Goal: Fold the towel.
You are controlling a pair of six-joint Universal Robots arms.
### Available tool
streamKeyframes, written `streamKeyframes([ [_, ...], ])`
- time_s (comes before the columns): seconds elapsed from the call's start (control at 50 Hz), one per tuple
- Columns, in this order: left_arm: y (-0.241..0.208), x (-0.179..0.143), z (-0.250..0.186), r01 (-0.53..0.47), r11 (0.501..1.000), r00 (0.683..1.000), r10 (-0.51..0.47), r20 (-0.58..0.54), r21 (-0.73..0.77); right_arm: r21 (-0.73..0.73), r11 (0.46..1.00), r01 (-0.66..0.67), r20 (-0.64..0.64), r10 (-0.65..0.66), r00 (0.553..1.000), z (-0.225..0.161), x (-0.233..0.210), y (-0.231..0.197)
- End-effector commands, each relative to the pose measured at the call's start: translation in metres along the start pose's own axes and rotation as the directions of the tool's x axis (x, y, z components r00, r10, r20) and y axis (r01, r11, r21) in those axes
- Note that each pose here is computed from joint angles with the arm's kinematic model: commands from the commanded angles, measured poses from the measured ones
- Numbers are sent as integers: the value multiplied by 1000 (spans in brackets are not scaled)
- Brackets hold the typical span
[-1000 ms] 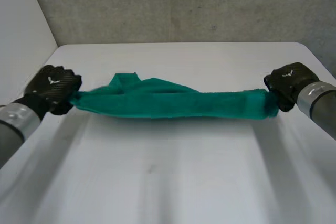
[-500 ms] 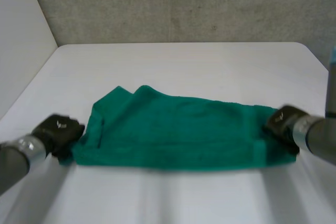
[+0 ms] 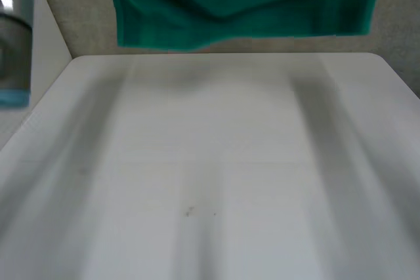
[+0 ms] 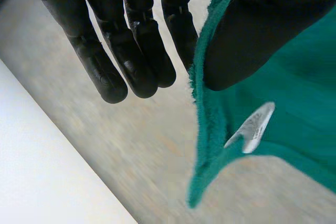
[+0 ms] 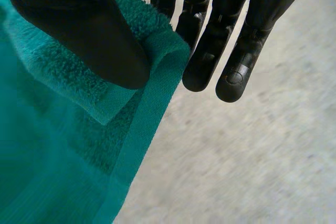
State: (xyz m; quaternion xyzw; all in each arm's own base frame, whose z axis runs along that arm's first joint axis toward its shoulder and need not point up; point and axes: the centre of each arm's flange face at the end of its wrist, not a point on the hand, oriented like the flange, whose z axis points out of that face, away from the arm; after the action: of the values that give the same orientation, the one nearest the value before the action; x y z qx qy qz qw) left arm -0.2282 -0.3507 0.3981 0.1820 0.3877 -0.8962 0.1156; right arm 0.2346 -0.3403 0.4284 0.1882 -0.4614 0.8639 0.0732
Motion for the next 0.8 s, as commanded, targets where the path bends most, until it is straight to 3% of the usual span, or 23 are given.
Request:
streamKeyframes([
  [0.02, 56, 36, -82, -3, 961, 987, -41, -153, -276, -270, 963, 25, 176, 24, 984, -41, -38, 71],
  [0.08, 71, 47, -107, -9, 939, 978, -63, -198, -344, -422, 906, 47, 234, 58, 971, -61, -51, 111],
  [0.14, 97, 70, -151, -35, 888, 955, -106, -278, -458, -592, 801, 86, 294, 115, 949, -86, -67, 157],
  [0.18, 106, 78, -166, -46, 864, 944, -125, -304, -501, -620, 779, 97, 306, 126, 944, -91, -71, 164],
  [0.22, 115, 85, -184, -63, 834, 931, -148, -333, -548, -712, 689, 135, 343, 174, 923, -111, -82, 187],
  [0.36, 117, 90, -208, -84, 798, 915, -177, -364, -597, -777, 608, 161, 352, 208, 913, -124, -80, 199],
  [0.56, 107, 87, -215, -88, 785, 908, -190, -373, -613, -788, 601, 134, 320, 213, 923, -124, -74, 207],
  [0.78, 101, 84, -214, -78, 790, 911, -192, -365, -608, -705, 702, 104, 328, 191, 925, -134, -56, 172],
  [0.8, 100, 82, -212, -76, 793, 914, -188, -361, -605, -666, 738, 108, 361, 192, 913, -142, -55, 159],
])
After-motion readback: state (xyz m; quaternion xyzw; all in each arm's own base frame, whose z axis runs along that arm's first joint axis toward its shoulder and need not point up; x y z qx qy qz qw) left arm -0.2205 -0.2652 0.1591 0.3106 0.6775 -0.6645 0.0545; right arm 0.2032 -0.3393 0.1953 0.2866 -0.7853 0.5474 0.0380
